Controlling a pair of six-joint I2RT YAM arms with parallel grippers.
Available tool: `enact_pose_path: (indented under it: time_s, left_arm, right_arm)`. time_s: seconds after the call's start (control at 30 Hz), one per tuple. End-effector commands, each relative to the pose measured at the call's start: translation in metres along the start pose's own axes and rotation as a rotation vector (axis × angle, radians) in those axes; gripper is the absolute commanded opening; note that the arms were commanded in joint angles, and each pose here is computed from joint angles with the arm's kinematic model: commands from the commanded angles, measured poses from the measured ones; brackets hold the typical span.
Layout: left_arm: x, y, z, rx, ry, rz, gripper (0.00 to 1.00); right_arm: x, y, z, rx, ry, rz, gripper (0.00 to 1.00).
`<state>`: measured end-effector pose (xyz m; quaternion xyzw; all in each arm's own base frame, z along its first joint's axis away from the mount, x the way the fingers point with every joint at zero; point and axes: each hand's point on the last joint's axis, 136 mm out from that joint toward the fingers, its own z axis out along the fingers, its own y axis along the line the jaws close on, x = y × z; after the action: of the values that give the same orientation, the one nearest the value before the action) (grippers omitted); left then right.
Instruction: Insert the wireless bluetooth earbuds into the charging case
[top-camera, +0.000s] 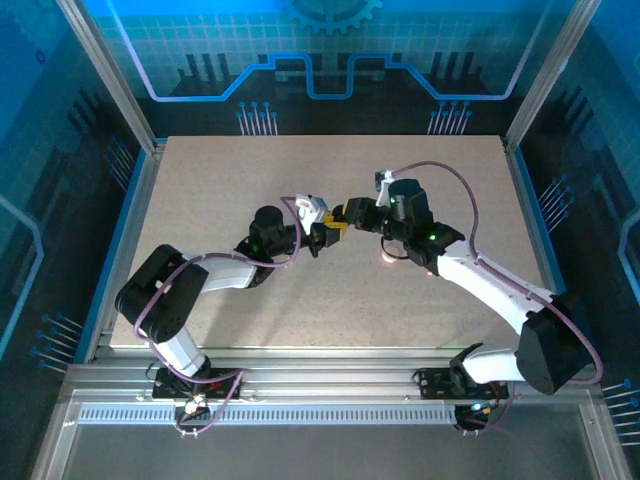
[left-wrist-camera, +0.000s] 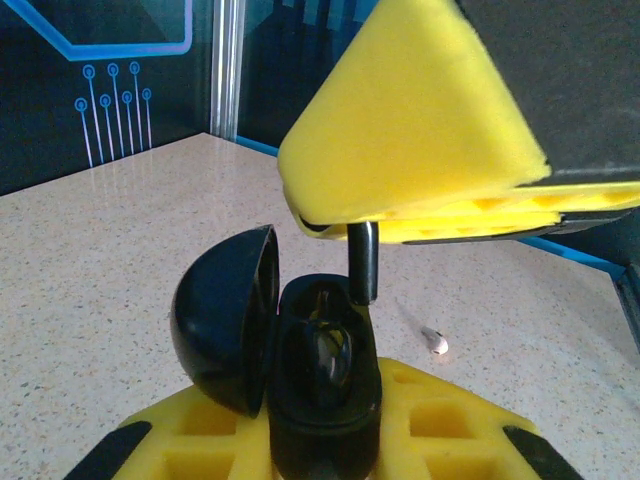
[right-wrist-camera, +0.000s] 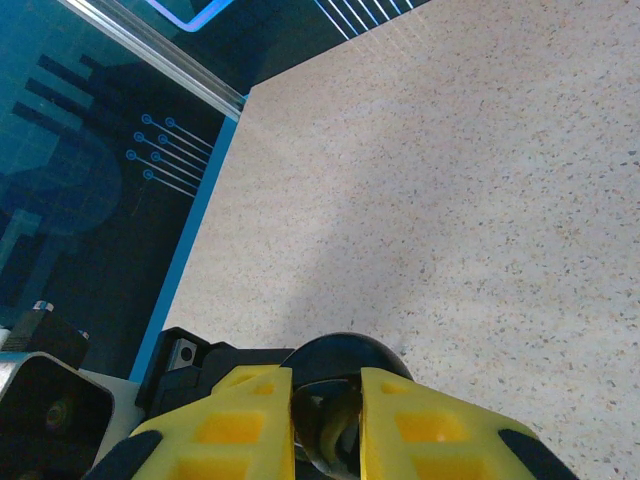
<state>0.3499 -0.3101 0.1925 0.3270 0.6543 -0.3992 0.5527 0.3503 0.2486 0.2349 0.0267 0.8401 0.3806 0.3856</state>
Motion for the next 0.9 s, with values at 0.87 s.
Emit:
enact_pose_path:
  time_s: [0.87]
  left_arm:
    - [-0.035, -0.005, -0.003, -0.022, -0.110, 0.054, 0.19]
  right_arm:
    - [0.016, -0.005, 0.006, 0.016, 0.040, 0.014, 0.20]
